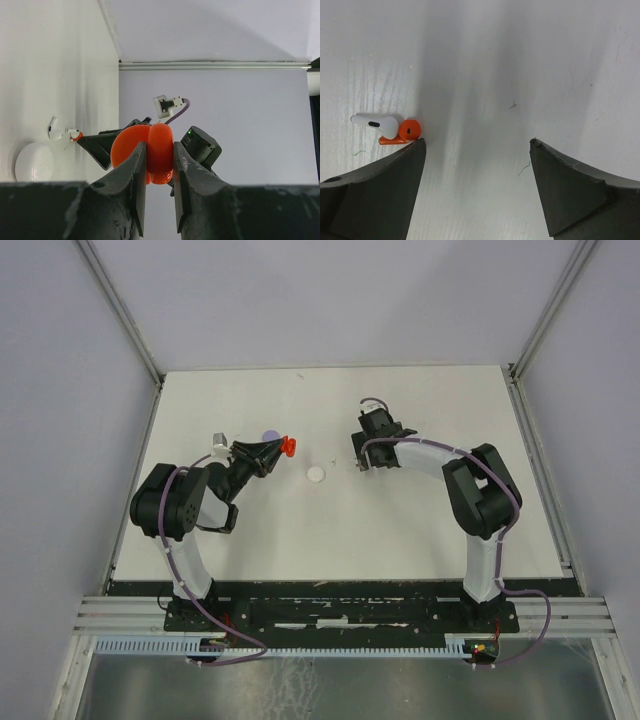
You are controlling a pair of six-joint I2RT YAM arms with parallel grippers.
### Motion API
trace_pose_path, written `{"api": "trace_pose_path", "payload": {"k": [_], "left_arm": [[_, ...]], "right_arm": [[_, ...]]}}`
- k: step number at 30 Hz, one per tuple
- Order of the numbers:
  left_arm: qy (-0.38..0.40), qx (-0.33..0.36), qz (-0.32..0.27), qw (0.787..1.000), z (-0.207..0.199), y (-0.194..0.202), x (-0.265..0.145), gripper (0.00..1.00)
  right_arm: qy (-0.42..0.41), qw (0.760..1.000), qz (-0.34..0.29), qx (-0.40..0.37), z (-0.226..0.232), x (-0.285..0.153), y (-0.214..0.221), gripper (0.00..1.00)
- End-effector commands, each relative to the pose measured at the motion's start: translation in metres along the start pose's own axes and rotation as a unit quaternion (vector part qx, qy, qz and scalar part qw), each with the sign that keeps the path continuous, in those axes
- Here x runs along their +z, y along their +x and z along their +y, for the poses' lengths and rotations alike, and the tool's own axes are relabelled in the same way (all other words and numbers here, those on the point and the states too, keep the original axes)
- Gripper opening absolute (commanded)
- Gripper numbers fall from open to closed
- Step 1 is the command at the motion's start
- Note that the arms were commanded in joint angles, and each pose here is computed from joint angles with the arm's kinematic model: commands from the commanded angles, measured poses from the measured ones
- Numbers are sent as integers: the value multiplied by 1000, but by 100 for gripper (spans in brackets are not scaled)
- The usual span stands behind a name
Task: Insert the wireless bluetooth earbuds into the charging case
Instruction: Adjust the earbud at the center of the board.
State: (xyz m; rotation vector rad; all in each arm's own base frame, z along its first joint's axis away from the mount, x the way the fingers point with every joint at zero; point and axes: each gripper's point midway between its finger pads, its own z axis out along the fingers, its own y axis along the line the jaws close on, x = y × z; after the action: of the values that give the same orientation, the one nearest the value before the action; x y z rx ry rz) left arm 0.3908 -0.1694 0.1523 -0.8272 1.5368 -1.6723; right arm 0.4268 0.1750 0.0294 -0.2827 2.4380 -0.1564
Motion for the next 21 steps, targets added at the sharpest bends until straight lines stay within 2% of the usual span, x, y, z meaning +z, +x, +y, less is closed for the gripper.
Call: {"api": "trace_pose_path", "payload": {"k": [1,21], "left_arm": [[65,24,11,998,-30,3,-2,3],[62,22,10,998,-28,3,-1,3]], "right_arm": [[-13,1000,-21,15,10,4,-23,93],[-9,999,-34,15,13,7,-46,93]]}}
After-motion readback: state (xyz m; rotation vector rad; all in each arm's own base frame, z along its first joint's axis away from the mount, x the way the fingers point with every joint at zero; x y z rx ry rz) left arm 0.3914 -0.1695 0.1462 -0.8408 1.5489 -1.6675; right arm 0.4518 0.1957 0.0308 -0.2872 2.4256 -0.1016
